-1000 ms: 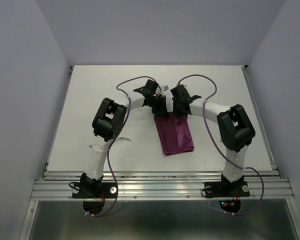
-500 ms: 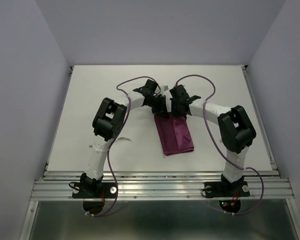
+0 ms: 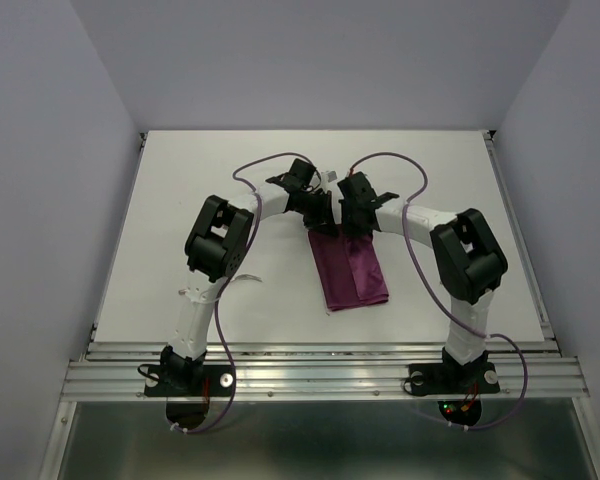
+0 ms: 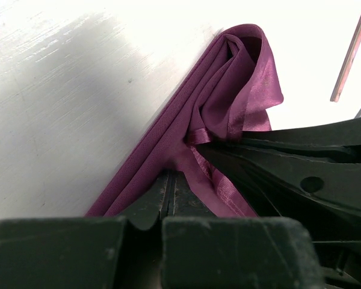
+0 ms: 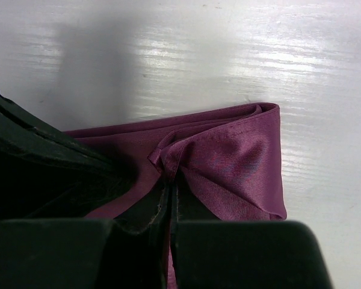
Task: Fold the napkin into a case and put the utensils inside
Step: Fold the lower triangle-folded napkin at the center of the board.
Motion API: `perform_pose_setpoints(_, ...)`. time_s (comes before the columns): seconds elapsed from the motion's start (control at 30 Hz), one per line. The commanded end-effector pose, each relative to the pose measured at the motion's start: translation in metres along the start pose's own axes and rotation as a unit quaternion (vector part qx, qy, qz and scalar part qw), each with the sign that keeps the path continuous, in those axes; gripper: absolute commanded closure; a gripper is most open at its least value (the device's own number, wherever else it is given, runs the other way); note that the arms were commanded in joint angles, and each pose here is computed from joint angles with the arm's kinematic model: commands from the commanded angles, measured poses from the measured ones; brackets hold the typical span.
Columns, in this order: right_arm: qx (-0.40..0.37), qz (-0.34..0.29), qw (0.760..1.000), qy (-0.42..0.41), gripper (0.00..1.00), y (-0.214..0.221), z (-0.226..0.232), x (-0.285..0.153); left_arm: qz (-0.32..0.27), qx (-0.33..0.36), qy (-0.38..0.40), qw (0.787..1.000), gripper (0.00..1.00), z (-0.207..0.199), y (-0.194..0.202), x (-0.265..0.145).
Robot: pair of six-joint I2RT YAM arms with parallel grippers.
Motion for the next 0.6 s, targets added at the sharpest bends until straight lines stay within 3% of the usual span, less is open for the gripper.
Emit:
perform_pose_setpoints(0.0, -0.011, -0.014, 1.000, -0.011, 0.99, -0.002, 0.007, 0.007, 0.002, 0.011, -0.026, 1.000, 1.00, 0.009, 0.004, -0.003)
perform_pose_setpoints(0.17, -0.010, -0.021, 0.999, -0.034, 0.93, -0.007, 0.013, -0.004, -0.008, 0.016, -0.030, 0.999, 1.00, 0.001, -0.002, -0.015)
perform_pose_setpoints(0.2, -0.008, -0.024, 0.999, -0.037, 0.83, -0.009, 0.014, -0.007, -0.010, 0.018, -0.029, 0.999, 1.00, -0.001, -0.004, -0.017)
perform_pose_setpoints(0.3, -0.002, -0.041, 0.998, -0.050, 0.65, -0.020, 0.018, -0.022, -0.015, 0.024, -0.032, 0.999, 0.99, -0.006, -0.008, -0.023)
perform_pose_setpoints(0.4, 0.001, -0.059, 0.997, -0.056, 0.55, -0.030, 0.019, -0.037, -0.022, 0.030, -0.032, 0.999, 0.98, -0.012, -0.013, -0.030)
perform_pose_setpoints(0.57, -0.002, -0.065, 0.997, -0.049, 0.52, -0.035, 0.015, -0.051, -0.031, 0.038, -0.035, 0.998, 0.98, -0.018, -0.020, -0.039)
Point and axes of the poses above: each gripper's point midway between its finger pads, its own x axis out along the fingers, its own z axis along the line the jaws close on, y = z × x, the point moved 4 cm from there along -x, back along the fingers, and after that the axes turned 4 degrees about x, right-handed, at the moved point
